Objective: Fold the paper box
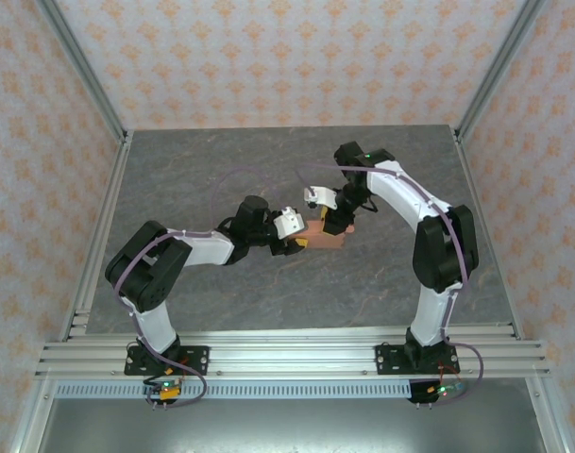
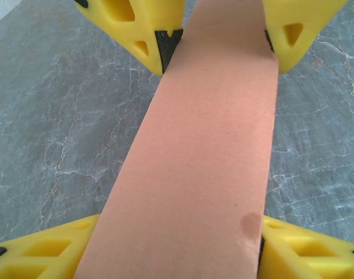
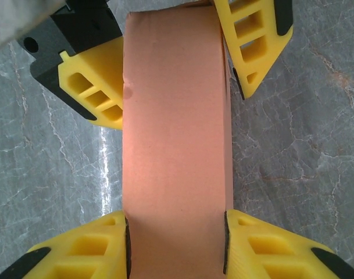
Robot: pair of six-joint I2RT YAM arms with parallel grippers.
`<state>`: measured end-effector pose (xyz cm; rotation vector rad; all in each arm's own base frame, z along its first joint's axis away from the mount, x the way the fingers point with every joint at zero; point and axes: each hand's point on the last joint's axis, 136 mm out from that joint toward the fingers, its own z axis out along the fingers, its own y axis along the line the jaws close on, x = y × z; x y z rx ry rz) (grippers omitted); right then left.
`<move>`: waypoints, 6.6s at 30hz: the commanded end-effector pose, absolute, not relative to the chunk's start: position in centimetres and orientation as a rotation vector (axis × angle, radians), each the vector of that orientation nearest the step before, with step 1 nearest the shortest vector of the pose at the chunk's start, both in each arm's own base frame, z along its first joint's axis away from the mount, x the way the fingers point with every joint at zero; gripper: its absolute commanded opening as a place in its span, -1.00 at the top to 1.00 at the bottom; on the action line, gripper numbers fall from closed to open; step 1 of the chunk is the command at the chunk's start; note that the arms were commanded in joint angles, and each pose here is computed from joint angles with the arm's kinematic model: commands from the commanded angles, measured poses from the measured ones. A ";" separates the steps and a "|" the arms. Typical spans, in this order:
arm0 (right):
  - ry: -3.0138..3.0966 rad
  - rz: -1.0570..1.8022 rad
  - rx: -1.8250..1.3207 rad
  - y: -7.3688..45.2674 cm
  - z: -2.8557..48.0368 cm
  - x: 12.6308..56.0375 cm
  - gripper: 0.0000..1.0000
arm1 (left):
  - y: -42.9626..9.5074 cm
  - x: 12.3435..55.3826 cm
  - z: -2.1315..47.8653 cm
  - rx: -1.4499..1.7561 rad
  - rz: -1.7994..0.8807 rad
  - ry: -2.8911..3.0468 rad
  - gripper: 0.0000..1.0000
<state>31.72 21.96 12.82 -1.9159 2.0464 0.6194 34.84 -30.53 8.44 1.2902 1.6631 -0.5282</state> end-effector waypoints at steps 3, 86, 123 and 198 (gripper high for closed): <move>2.101 0.802 -1.844 22.7 13.9 30.9 0.26 | -30.6 33.8 9.3 1.298 -0.530 1.631 -0.18; 2.421 0.433 -0.894 17.1 15.2 32.3 0.86 | -31.1 34.0 8.5 1.306 -0.495 1.811 0.16; 2.649 0.440 -0.735 18.8 14.7 32.9 0.86 | -31.1 34.0 8.0 1.341 -0.469 1.829 0.17; 2.747 0.718 -0.510 21.4 14.7 32.5 0.80 | -31.3 33.2 7.5 1.422 -0.499 1.827 0.11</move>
